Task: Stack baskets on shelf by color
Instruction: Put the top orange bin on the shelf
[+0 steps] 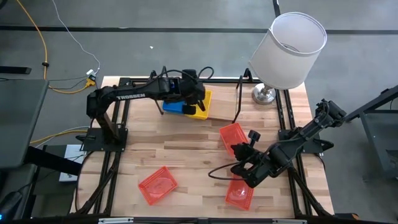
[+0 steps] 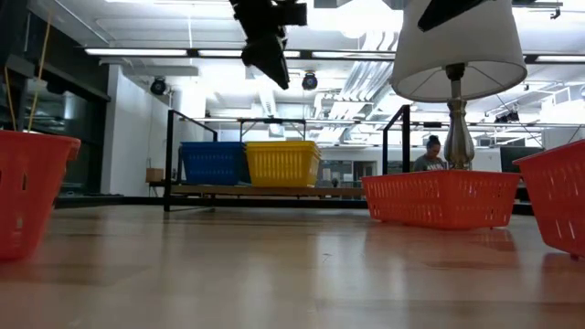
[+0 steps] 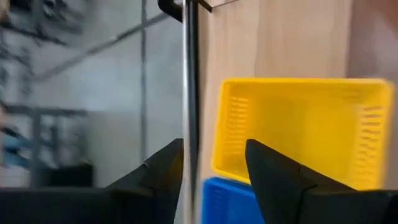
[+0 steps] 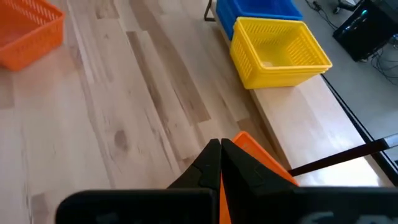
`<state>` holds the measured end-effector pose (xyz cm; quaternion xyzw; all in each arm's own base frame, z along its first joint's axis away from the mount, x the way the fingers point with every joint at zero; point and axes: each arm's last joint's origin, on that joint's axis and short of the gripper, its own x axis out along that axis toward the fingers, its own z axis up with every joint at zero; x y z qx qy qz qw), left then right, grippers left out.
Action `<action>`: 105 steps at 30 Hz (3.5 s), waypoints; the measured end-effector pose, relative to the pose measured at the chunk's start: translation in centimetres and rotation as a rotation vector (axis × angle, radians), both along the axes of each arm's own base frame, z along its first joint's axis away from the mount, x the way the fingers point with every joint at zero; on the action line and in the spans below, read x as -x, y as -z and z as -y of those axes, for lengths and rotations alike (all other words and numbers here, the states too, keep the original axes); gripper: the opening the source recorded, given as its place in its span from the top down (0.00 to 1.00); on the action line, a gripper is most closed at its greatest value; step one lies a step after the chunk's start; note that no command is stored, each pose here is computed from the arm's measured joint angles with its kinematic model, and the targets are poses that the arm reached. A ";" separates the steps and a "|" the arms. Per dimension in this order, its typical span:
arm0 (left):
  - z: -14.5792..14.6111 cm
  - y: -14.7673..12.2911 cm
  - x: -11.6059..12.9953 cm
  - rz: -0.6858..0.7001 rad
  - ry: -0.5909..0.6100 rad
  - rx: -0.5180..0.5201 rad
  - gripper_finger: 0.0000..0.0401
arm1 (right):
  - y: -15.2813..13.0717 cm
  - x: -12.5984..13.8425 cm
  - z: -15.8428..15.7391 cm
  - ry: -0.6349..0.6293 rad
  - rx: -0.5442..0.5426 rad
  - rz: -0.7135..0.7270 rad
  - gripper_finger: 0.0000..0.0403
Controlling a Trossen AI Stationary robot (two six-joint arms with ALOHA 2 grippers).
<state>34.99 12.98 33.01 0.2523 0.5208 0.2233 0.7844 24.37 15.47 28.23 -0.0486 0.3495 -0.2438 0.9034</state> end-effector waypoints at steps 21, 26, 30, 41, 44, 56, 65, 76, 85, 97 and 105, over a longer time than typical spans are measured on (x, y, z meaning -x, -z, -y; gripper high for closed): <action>14.9 0.1 14.6 0.747 0.204 0.571 0.75 | 1.1 1.3 4.3 0.249 -0.170 -0.380 0.96; 18.6 4.8 18.0 0.993 0.291 0.701 0.76 | 1.3 2.3 2.4 0.231 -0.225 -0.366 0.80; 20.6 7.8 19.7 1.156 0.321 0.760 0.76 | 2.9 2.9 1.8 0.240 -0.290 -0.348 0.65; 22.6 10.5 20.9 1.224 0.287 0.738 0.76 | 6.8 5.7 8.1 0.498 -0.521 -0.086 0.51; 23.0 10.9 20.6 1.196 0.296 0.737 0.76 | 8.2 5.8 9.5 0.511 -0.595 -0.011 0.51; 24.0 12.9 19.3 1.122 0.294 0.687 0.76 | 7.1 3.6 11.0 0.336 -0.598 0.032 0.56; 24.2 13.5 19.0 1.118 0.241 0.750 0.76 | 7.2 1.8 9.4 0.204 -0.592 -0.076 0.74; 24.7 14.8 18.6 1.078 0.207 0.766 0.76 | 9.9 -1.1 8.4 0.267 -0.508 -0.318 0.99; 24.7 14.6 18.6 1.094 0.204 0.777 0.76 | 9.5 -5.5 6.9 0.225 -0.485 -0.458 1.00; 24.7 14.6 18.6 1.099 0.204 0.782 0.76 | 6.5 -10.0 5.5 0.085 -0.462 -0.302 1.00; 24.7 14.6 18.6 1.098 0.206 0.783 0.76 | 4.7 -9.1 6.7 0.102 -0.208 -0.436 1.00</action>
